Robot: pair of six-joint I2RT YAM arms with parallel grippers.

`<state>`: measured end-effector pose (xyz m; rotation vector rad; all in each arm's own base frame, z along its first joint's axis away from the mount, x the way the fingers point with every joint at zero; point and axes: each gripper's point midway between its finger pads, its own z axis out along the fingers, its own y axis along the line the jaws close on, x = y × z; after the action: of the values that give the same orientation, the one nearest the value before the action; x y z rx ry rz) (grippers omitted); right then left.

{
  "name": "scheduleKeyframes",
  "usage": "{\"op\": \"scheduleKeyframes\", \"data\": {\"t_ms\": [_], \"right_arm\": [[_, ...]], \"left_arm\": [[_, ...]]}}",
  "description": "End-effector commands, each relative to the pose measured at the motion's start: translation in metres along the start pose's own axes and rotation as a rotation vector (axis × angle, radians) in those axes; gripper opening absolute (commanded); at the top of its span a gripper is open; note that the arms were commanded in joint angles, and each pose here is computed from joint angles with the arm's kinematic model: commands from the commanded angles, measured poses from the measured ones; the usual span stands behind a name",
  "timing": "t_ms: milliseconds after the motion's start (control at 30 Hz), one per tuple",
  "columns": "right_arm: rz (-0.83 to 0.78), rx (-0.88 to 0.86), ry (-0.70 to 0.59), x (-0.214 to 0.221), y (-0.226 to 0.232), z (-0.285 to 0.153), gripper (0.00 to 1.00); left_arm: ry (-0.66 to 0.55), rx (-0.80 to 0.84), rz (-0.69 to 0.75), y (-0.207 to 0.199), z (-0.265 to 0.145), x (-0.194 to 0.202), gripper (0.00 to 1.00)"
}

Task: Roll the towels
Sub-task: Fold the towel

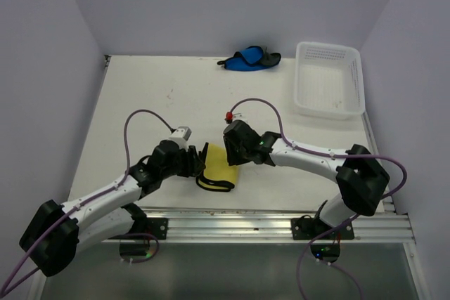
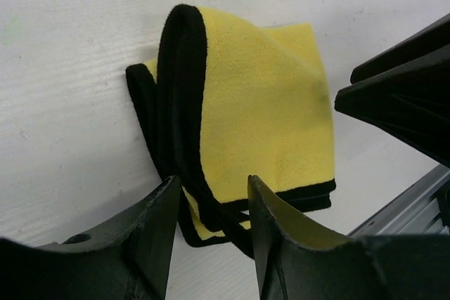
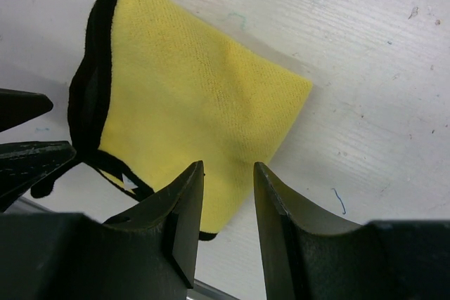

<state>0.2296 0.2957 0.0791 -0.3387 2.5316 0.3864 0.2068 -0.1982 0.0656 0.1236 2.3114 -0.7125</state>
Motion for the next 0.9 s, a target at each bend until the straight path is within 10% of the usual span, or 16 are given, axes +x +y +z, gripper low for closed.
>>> {"op": "scheduleKeyframes", "data": {"t_ms": [0,200,600,867], "right_arm": [[0.028,-0.033,-0.044,-0.011,0.006,-0.005,0.38],[0.032,-0.030,-0.043,-0.009,0.004,-0.005,0.38],[0.033,-0.016,-0.038,-0.004,-0.001,-0.004,0.38],[0.032,-0.015,-0.040,-0.005,-0.001,-0.004,0.38]], "left_arm": [[-0.011,0.058,-0.001,-0.009,0.002,-0.001,0.47],[0.056,-0.010,-0.008,0.007,0.009,0.020,0.43],[0.026,0.054,-0.007,-0.008,0.005,0.011,0.00],[-0.038,0.121,-0.016,-0.024,-0.010,-0.005,0.00]]}}
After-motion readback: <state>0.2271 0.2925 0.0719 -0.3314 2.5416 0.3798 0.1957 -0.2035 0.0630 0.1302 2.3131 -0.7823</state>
